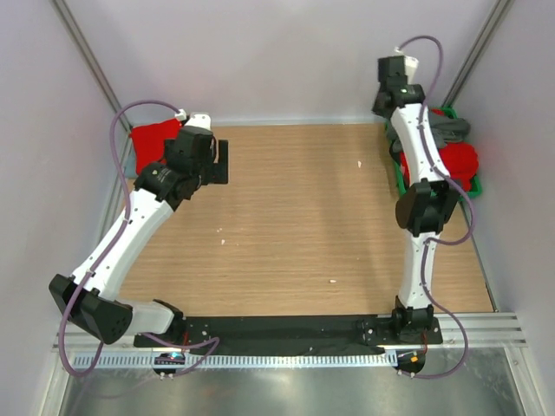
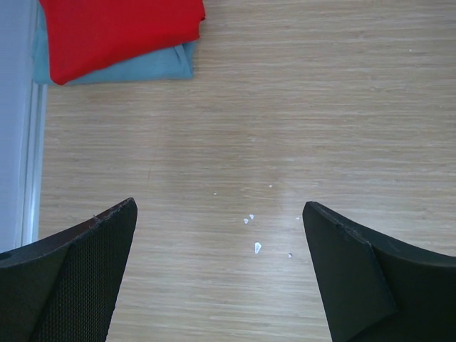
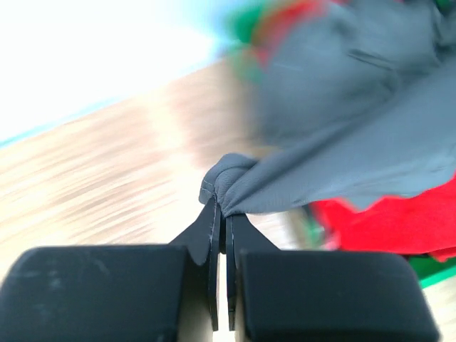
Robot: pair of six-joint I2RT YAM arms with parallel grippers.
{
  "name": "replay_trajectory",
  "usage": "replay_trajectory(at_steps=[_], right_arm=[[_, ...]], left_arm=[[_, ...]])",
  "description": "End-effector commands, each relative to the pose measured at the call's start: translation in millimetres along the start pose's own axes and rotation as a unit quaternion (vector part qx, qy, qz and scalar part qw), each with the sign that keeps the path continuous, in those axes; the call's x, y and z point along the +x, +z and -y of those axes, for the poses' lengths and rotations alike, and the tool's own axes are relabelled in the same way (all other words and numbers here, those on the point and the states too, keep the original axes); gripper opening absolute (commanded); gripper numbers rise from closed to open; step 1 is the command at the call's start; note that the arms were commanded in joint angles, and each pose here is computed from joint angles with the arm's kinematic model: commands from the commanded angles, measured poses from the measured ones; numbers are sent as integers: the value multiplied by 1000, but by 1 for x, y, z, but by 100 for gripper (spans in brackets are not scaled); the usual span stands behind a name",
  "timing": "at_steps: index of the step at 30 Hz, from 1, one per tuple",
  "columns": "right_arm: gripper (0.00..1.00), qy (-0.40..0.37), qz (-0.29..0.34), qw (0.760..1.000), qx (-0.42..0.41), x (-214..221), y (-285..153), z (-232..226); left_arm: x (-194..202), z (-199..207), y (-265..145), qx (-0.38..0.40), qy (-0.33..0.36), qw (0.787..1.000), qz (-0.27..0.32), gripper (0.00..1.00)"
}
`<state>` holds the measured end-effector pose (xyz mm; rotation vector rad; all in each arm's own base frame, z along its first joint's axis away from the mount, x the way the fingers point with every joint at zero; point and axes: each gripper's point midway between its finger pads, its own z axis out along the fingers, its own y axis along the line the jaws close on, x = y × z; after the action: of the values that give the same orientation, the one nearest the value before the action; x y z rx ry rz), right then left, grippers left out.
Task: Fold and stack the t-shirts
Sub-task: Grab the tshirt from the pile, then move the tshirt to the center of the board
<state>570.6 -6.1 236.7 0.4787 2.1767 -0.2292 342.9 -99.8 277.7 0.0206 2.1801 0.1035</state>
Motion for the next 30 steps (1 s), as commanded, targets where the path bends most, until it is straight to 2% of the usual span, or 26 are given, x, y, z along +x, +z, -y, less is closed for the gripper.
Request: replay_trajectory(at_steps=[1, 3, 4, 5, 6, 7, 9, 10, 11, 12, 13, 16, 21, 25, 30], right_arm=[[1, -38, 149, 981, -118, -73, -187, -66], [1, -23, 163, 975, -150, -70, -230, -78], [1, -18, 156, 975, -160, -62, -235, -79], [1, 0, 171, 969, -177, -69, -263, -66], [1, 9, 168, 969, -179, -65, -267, -61], [1, 7, 141, 976, -168, -41, -251, -60], [1, 17, 133, 974, -180, -23, -263, -45], [31, 3, 86, 980, -178, 19, -239, -48], [60, 3, 64, 983, -173, 39, -232, -43], [77, 9, 55, 984, -170, 52, -235, -33], [98, -6, 12, 989, -148, 95, -212, -25], [100, 5, -27, 994, -110, 149, -197, 1], [100, 37, -69, 988, -135, 204, -200, 14], [100, 36, -74, 987, -139, 220, -202, 25], [100, 14, -109, 982, -153, 244, -194, 17]], left_arm=[[-3, -16, 2, -43, 2, 999, 9, 100], [-3, -22, 3, -55, -1, 998, 10, 100], [-3, -24, 3, -59, -2, 998, 10, 100], [-4, -29, 3, -64, -6, 998, 11, 100], [-4, -31, 2, -66, -8, 998, 12, 100], [-5, -33, 2, -68, -11, 998, 14, 100], [-7, -36, 1, -73, -15, 997, 19, 99], [-8, -37, -1, -72, -18, 997, 24, 100], [-7, -37, -1, -72, -18, 997, 24, 100], [-6, -37, -2, -70, -19, 997, 23, 100], [-4, -36, -4, -67, -22, 997, 15, 100], [8, -28, -12, -39, -39, 998, -14, 100], [44, -6, -28, 32, -81, 996, -30, 100], [89, 32, -18, 108, -106, 986, -68, 100], [117, 72, 1, 146, -132, 975, -103, 99]])
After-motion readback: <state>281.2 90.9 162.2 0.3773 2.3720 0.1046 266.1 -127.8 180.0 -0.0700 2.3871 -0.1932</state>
